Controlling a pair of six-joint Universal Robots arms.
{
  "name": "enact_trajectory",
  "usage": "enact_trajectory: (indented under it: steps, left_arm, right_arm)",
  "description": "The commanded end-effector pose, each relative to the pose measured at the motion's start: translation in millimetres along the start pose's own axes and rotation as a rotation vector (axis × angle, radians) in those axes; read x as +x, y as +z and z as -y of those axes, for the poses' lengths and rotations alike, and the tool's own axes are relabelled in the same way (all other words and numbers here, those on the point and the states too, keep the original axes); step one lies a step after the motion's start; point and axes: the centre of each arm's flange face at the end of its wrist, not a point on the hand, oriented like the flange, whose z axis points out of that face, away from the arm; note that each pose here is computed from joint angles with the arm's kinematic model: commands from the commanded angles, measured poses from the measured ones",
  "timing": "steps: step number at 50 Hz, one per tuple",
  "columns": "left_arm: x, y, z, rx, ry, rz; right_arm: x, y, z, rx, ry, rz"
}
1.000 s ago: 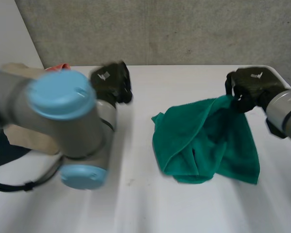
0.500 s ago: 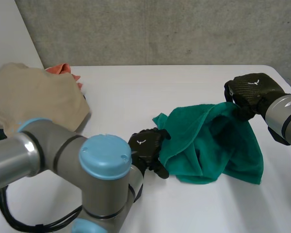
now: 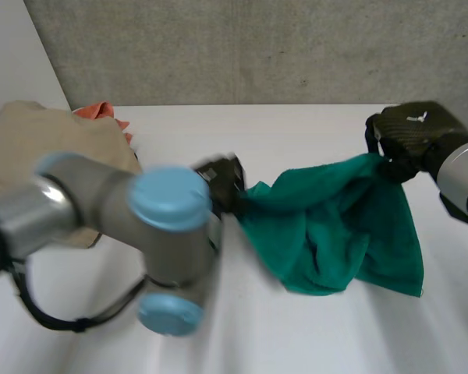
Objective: Fold the laundry.
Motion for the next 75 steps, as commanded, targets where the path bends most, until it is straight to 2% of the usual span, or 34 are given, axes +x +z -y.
enact_trajectory:
  steps: [1,3,4,9,12,18,23,27,28,31,32,33,35,36,37,41,43,48,51,56,62,70,75]
  left_arm:
    - [-47.9,-37.4,133.8,0.275,0.010,0.118]
    - [-49.3,-46.5,148.0,0.308,0.056,0.110]
    - [-49.1,-54.2,156.7,0.325,0.112,0.094]
    - [-54.6,-57.1,147.3,0.278,0.295,0.057]
    - [-56.2,-47.4,116.8,0.186,0.423,0.019]
    - [-71.7,-1.2,49.8,0.033,0.551,0.033]
    - [-78.4,31.1,42.9,0.087,0.565,0.063]
    - [-81.9,63.4,65.5,0.234,0.564,0.091]
    - [-79.3,74.4,83.2,0.323,0.567,0.102]
    - [-73.3,84.9,119.5,0.486,0.565,0.115]
    - [-69.9,88.1,143.3,0.597,0.554,0.122]
    - [-68.0,88.6,154.9,0.654,0.551,0.122]
    - [-62.4,87.5,177.3,0.771,0.537,0.118]
    - [-58.1,83.2,198.4,0.879,0.520,0.124]
    - [-55.7,79.6,208.2,0.925,0.512,0.126]
    - [-46.2,50.8,257.5,1.121,0.478,0.144]
    - [-42.9,38.3,267.4,1.138,0.477,0.142]
    - [-45.3,28.3,250.2,1.033,0.494,0.129]
    - [-49.5,24.6,232.2,0.954,0.507,0.122]
    - [-58.4,9.3,178.7,0.769,0.547,0.093]
    - [-53.6,-18.2,168.0,0.745,0.584,0.012]
    - [-40.1,-65.3,173.3,0.777,0.627,-0.113]
    - [-36.7,-93.8,177.7,0.806,0.627,-0.132]
  right_arm:
    - [15.6,-19.0,25.1,0.028,-0.224,-0.048]
    - [19.5,-21.6,27.5,0.016,-0.281,-0.061]
    - [20.4,-22.0,27.4,0.010,-0.290,-0.061]
    - [12.7,-25.6,20.3,-0.034,-0.305,-0.017]
    - [7.0,-21.0,8.2,-0.072,-0.283,0.014]
    - [-4.0,22.4,-44.0,-0.211,-0.155,0.078]
    - [-6.9,51.2,-68.3,-0.218,-0.095,0.072]
    - [2.1,77.4,-67.8,-0.169,-0.093,0.008]
    - [6.0,83.0,-62.9,-0.146,-0.092,-0.018]
    - [29.3,100.6,-27.7,0.003,-0.075,-0.172]
    - [36.4,103.9,-16.6,0.056,-0.064,-0.217]
    - [48.8,107.1,7.5,0.177,-0.031,-0.296]
    - [59.8,106.5,32.0,0.314,0.015,-0.362]
    - [64.1,104.9,42.6,0.382,0.037,-0.385]
    - [71.0,99.2,64.0,0.522,0.073,-0.415]
    - [81.9,72.7,109.0,0.792,0.085,-0.457]
    - [81.3,63.9,116.3,0.822,0.072,-0.453]
    - [67.1,63.3,103.7,0.754,0.048,-0.360]
    - [55.0,65.9,82.0,0.644,0.048,-0.290]
    - [31.8,68.5,30.5,0.388,0.063,-0.171]
    - [7.3,80.9,-26.6,0.125,0.037,-0.023]
    - [1.4,101.8,-22.1,0.163,-0.151,0.069]
    - [-14.9,126.1,-23.2,0.249,-0.235,0.213]
